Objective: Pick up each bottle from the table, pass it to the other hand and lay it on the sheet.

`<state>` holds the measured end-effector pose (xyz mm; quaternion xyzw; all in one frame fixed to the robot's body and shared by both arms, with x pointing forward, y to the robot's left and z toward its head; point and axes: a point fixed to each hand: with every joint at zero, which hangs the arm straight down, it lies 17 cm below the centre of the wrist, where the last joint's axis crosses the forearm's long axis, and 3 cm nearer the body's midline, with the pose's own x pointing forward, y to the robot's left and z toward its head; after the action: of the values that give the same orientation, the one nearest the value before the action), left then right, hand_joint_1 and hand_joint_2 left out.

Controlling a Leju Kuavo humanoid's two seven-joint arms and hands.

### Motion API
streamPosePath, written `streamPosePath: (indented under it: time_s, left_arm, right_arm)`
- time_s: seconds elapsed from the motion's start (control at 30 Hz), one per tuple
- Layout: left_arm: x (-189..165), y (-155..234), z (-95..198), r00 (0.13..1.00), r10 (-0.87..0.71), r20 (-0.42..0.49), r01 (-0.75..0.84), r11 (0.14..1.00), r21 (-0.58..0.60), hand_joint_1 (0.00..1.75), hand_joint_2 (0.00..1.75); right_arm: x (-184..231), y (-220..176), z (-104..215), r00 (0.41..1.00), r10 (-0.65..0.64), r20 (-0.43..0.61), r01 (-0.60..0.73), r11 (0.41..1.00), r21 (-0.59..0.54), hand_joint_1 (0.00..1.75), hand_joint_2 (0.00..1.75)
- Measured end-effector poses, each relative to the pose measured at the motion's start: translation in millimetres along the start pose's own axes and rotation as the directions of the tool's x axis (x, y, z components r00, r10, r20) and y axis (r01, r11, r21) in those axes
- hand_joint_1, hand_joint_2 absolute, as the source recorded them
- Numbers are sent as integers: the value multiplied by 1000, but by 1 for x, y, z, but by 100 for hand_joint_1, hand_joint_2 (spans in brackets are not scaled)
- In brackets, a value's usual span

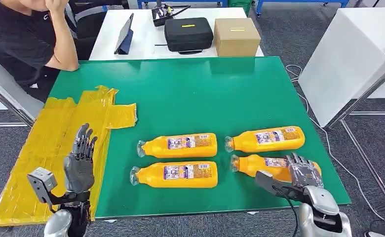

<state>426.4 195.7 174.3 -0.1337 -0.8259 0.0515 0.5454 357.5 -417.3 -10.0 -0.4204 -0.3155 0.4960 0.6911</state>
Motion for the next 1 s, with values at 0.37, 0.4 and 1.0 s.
streamPosePath:
  time_s: [0.37, 0.4, 1.0]
  left_arm:
    - [-2, 4, 1, 1000, 7, -1, -7, 1000, 15, 0, 0]
    - [-2, 5, 1, 1000, 7, -1, -7, 1000, 18, 0, 0]
    - [1, 12, 1, 1000, 5, 6, -5, 999, 44, 0, 0]
  right_arm:
    - [-13, 3, -12, 999, 36, -8, -36, 999, 21, 0, 175]
    - [-14, 3, -13, 999, 38, -9, -38, 999, 21, 0, 175]
    - [-20, 15, -28, 998, 69, 5, -69, 996, 59, 175, 175]
